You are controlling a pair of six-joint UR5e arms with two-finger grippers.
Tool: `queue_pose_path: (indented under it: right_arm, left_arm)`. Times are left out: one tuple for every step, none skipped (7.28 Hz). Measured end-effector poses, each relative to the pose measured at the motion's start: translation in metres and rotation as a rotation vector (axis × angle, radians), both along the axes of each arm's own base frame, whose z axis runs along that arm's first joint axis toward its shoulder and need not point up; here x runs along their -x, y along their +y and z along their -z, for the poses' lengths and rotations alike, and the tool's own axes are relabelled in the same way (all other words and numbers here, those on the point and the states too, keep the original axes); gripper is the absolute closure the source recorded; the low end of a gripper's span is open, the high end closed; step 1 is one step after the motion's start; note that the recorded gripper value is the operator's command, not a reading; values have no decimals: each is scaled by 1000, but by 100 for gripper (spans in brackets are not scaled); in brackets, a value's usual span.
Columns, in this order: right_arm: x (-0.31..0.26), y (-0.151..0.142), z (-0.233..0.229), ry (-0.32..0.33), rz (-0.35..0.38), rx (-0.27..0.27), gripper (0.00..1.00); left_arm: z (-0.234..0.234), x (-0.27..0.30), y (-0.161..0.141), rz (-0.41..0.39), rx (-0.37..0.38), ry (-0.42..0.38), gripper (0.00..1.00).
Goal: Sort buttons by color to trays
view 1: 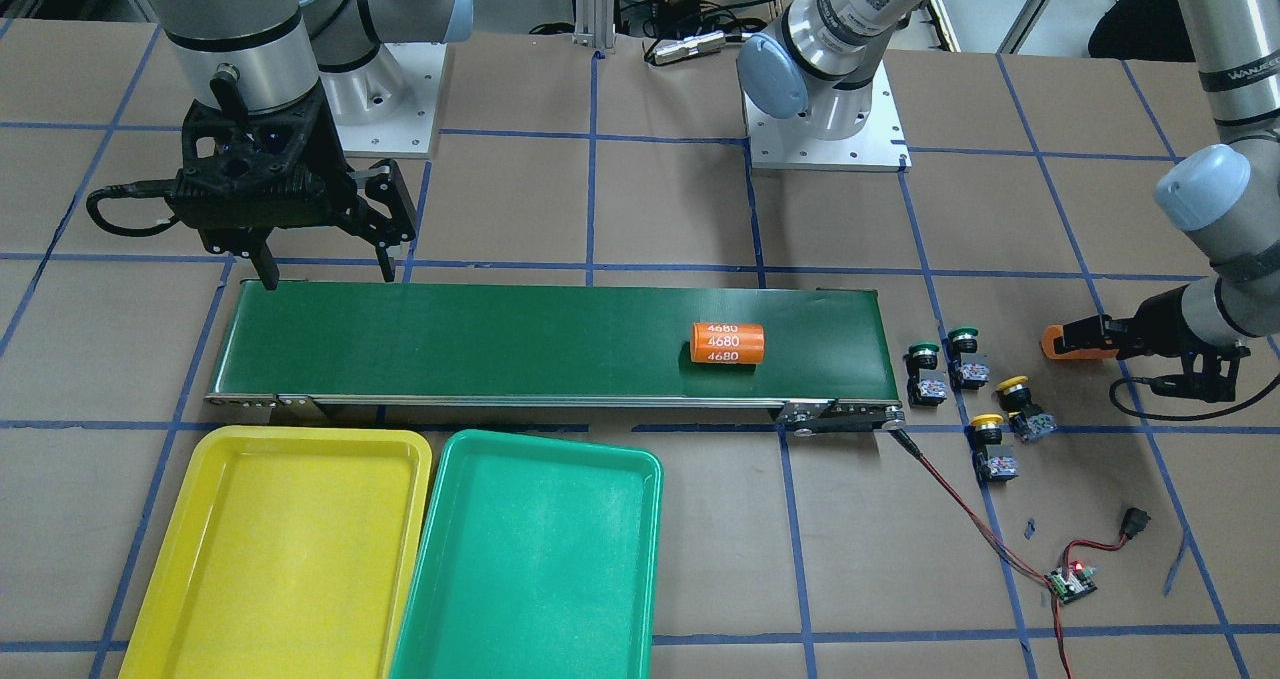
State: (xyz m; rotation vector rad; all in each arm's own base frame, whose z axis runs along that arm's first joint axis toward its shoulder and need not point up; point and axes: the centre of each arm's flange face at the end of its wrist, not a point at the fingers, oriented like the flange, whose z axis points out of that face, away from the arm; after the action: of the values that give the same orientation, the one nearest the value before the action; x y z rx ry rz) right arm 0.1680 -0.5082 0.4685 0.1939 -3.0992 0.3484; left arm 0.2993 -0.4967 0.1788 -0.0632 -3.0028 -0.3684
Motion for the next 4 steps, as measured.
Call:
queue_pose_path:
  right_arm:
    - [0,0,0,0,0,-1,0]
    - [0,-1,0,0,0,2,0]
    - [0,-2,1,-1,0,6,0]
    - [-1,-4,2,-2,0,13,0]
  left_arm:
    - [3,0,0,-1,-6,4,6]
    - [6,0,1,-1,-14,8,78]
    - [7,0,1,-4,-19,10,100]
    - [6,0,1,-8,-22,9,100]
